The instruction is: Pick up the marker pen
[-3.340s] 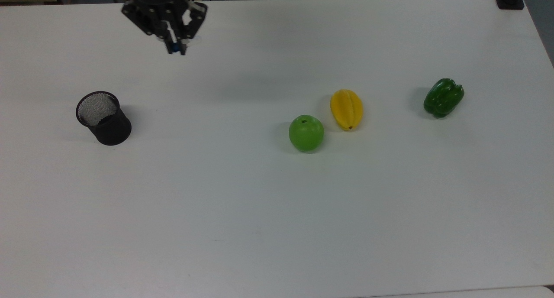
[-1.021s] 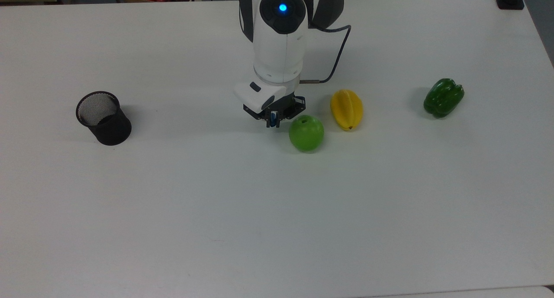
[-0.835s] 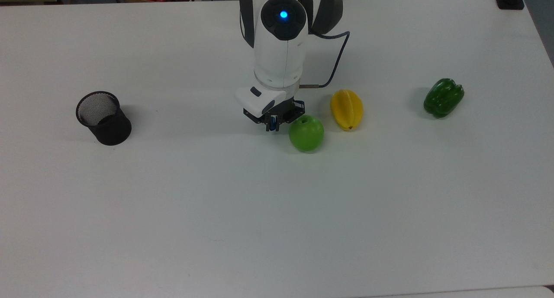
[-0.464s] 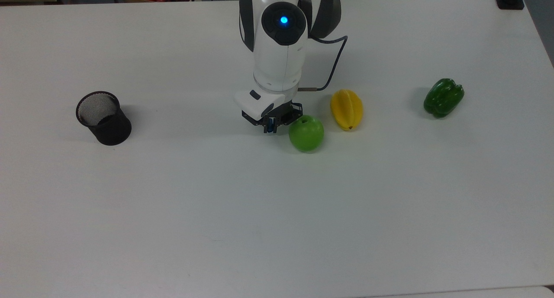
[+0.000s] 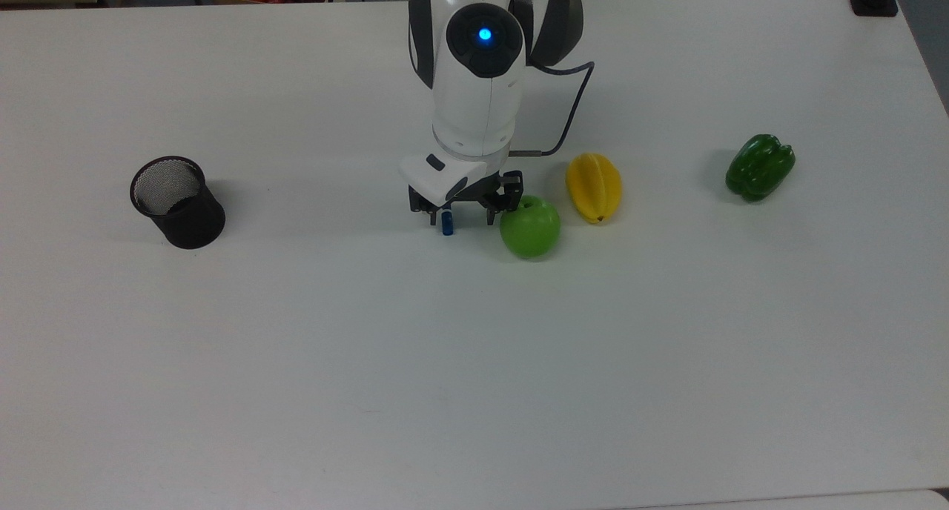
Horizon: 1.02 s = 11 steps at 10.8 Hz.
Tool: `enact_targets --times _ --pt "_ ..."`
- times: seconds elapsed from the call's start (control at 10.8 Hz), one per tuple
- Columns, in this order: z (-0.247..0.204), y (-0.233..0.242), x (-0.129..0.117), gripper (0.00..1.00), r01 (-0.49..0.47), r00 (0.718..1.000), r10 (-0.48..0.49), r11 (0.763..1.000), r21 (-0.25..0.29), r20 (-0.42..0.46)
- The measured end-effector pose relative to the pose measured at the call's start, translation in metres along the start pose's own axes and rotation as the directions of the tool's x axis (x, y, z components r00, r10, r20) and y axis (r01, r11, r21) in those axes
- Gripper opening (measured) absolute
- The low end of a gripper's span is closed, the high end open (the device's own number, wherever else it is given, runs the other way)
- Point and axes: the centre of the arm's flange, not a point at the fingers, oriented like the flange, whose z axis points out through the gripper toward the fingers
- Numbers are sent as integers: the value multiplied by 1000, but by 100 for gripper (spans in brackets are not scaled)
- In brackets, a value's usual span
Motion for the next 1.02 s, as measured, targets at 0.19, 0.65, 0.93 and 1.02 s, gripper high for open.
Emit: enact_targets --times 0.19,0.65,0.93,1.02 --pt "-5 3 2 100 -8 1000 8 1000 -1 -10" --pt "-92 49 -4 100 -79 997 79 997 -17 -11" --pt "-153 62 -25 100 -100 995 100 995 -22 -3" --pt "-174 64 -34 100 -103 995 103 994 -23 2"
